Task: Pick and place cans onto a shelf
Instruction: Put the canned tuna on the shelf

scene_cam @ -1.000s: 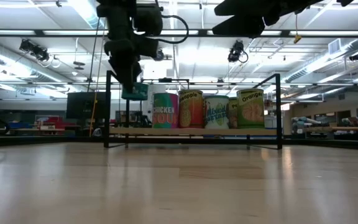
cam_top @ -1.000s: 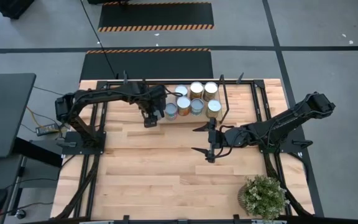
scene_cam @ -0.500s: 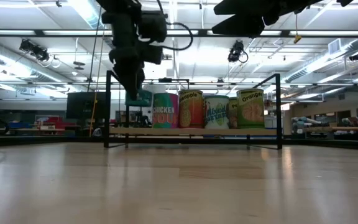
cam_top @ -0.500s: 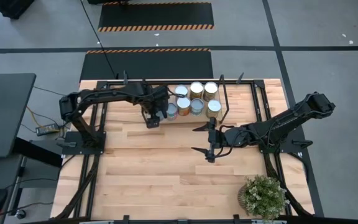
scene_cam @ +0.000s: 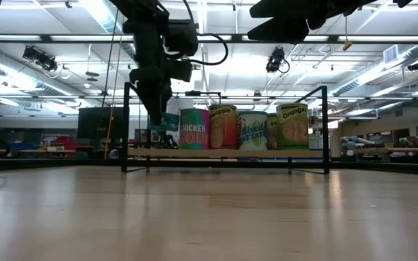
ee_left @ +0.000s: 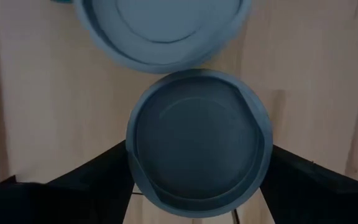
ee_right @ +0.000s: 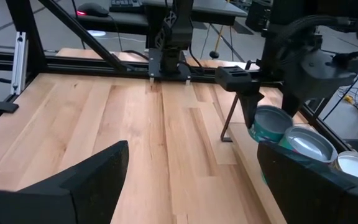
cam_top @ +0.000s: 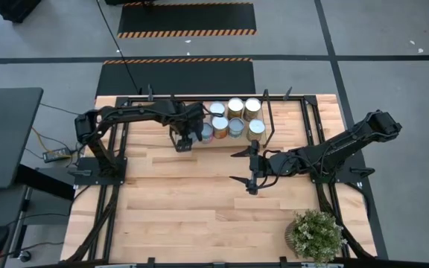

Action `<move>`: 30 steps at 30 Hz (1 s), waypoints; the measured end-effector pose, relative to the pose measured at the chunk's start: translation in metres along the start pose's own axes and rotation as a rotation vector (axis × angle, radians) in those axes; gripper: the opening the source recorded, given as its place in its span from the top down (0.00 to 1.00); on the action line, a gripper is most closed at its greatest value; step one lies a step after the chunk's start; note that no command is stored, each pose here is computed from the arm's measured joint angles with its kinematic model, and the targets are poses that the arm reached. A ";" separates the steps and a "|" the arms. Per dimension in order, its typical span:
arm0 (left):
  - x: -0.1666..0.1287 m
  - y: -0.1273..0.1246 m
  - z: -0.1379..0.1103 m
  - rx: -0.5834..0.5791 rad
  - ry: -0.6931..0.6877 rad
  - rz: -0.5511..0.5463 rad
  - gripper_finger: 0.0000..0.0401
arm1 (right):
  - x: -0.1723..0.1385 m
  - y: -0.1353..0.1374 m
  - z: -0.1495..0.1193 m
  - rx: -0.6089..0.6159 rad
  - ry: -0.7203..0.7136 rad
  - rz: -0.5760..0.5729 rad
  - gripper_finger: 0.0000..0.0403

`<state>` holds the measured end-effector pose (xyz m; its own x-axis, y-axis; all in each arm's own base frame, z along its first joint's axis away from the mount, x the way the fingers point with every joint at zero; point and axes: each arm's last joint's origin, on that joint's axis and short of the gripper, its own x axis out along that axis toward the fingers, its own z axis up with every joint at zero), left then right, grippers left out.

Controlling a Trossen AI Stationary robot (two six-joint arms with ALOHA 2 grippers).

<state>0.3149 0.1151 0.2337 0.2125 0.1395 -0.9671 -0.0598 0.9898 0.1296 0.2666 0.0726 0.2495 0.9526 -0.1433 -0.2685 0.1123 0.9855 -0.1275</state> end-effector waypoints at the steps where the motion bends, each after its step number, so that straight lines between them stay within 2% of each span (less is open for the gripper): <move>1: 0.000 0.001 0.000 -0.004 -0.004 0.005 0.26 | 0.000 0.000 0.000 0.000 0.000 -0.001 0.10; 10: 0.000 0.002 0.003 -0.002 -0.023 0.037 0.26 | 0.000 0.000 -0.001 -0.004 0.009 -0.002 0.10; 24: 0.003 0.001 0.002 0.127 -0.013 0.021 0.26 | 0.000 0.001 -0.001 -0.005 0.008 0.001 0.10; 30: 0.004 0.004 0.000 0.122 -0.016 0.005 0.26 | 0.000 0.001 -0.001 -0.021 0.007 0.001 0.10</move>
<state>0.3157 0.1196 0.2305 0.2277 0.1438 -0.9631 0.0581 0.9853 0.1609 0.2662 0.0733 0.2487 0.9506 -0.1430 -0.2755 0.1052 0.9835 -0.1474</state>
